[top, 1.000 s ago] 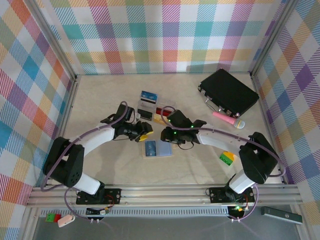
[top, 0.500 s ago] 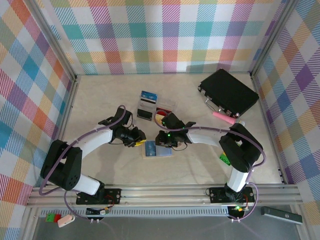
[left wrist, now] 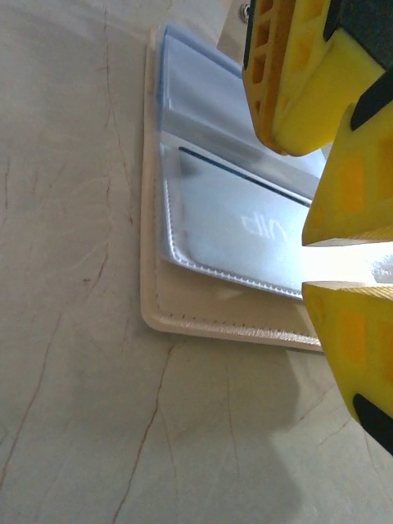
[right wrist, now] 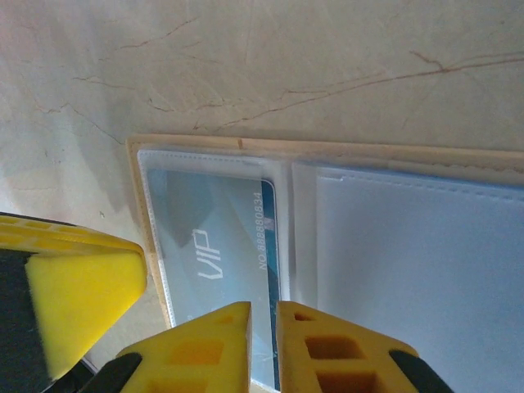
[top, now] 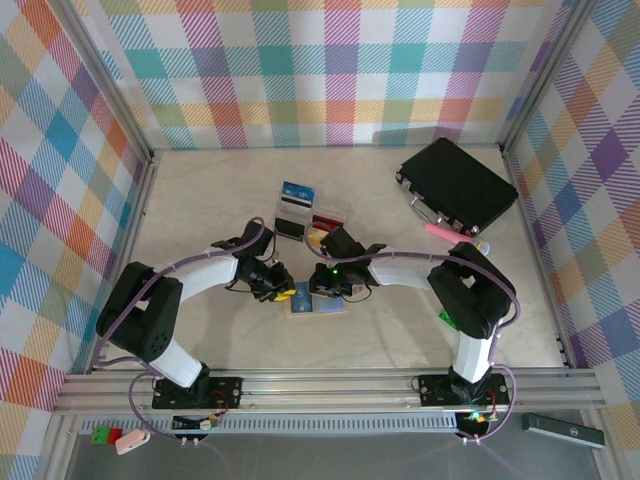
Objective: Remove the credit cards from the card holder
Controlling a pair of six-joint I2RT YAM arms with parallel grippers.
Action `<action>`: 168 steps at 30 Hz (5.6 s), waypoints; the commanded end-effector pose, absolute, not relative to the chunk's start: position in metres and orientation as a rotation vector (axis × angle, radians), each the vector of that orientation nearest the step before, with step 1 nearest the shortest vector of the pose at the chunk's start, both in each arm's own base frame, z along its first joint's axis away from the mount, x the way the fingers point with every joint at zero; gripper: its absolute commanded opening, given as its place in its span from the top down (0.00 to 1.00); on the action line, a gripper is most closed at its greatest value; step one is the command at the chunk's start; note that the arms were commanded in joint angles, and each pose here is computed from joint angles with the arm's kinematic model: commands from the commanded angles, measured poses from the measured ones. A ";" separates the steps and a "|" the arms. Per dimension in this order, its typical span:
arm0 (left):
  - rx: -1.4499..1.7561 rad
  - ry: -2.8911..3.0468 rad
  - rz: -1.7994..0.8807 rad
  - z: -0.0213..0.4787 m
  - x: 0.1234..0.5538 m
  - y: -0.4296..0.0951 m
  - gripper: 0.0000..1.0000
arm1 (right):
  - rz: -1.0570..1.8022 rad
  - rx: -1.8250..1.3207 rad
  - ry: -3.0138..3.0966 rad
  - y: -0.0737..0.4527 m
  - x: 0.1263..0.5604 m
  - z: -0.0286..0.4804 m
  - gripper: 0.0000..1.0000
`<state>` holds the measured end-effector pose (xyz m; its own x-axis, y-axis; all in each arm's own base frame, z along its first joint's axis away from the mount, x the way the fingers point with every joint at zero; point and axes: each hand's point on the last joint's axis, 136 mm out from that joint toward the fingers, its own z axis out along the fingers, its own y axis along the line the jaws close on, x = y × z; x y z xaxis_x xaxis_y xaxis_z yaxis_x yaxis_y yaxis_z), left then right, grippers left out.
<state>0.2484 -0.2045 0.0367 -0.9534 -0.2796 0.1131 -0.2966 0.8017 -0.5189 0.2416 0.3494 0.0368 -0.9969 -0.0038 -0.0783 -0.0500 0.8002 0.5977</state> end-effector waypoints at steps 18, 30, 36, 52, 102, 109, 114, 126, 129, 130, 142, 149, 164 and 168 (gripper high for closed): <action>0.543 -2.942 0.648 0.005 0.231 -0.183 0.91 | 1.051 -0.055 2.892 0.358 0.246 0.038 0.87; 0.547 -2.931 0.610 -0.002 0.227 -0.180 0.94 | 1.042 -0.043 2.923 0.356 0.243 0.029 0.88; 0.547 -2.927 0.606 -0.002 0.225 -0.180 0.94 | 1.041 -0.032 2.939 0.355 0.242 0.023 0.88; 0.539 -2.921 0.612 -0.004 0.225 -0.181 0.94 | 1.148 -0.074 2.920 0.366 0.239 0.025 0.86; 0.390 -3.002 0.911 0.069 0.256 -0.214 0.81 | 0.797 0.018 2.909 0.317 0.248 0.040 0.98; 0.345 -2.961 0.849 0.045 0.250 -0.229 0.84 | 0.795 0.019 2.897 0.317 0.250 0.045 0.98; 0.346 -2.951 0.816 0.033 0.249 -0.231 0.87 | 0.913 -0.014 2.867 0.327 0.248 0.050 0.98; 0.377 -2.944 0.674 0.008 0.235 -0.215 0.90 | 1.204 -0.115 2.790 0.355 0.241 0.065 0.80; 0.381 -2.947 0.667 0.008 0.234 -0.214 0.90 | 1.150 -0.105 2.818 0.352 0.241 0.059 0.80; 0.383 -2.948 0.667 0.009 0.235 -0.214 0.90 | 1.134 -0.102 2.825 0.351 0.242 0.057 0.81; 0.383 -2.966 0.662 0.015 0.237 -0.213 0.89 | 1.037 -0.076 2.844 0.343 0.247 0.052 0.95; 0.352 -3.001 0.680 0.036 0.241 -0.212 0.88 | 0.911 -0.075 2.770 0.321 0.254 0.064 0.98; 0.380 -3.149 0.912 0.118 0.263 -0.200 0.70 | 0.958 -0.210 2.421 0.297 0.275 0.151 0.99; 0.409 -3.155 1.149 0.149 0.275 -0.202 0.53 | 1.171 -0.215 2.323 0.303 0.280 0.176 0.99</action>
<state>0.2689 -0.1971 0.1246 -0.9514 -0.2873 -0.1114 -0.1747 0.8007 -0.5730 0.2792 0.2938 0.1519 -0.8673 0.0847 -0.4906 -0.2878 0.7188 0.6329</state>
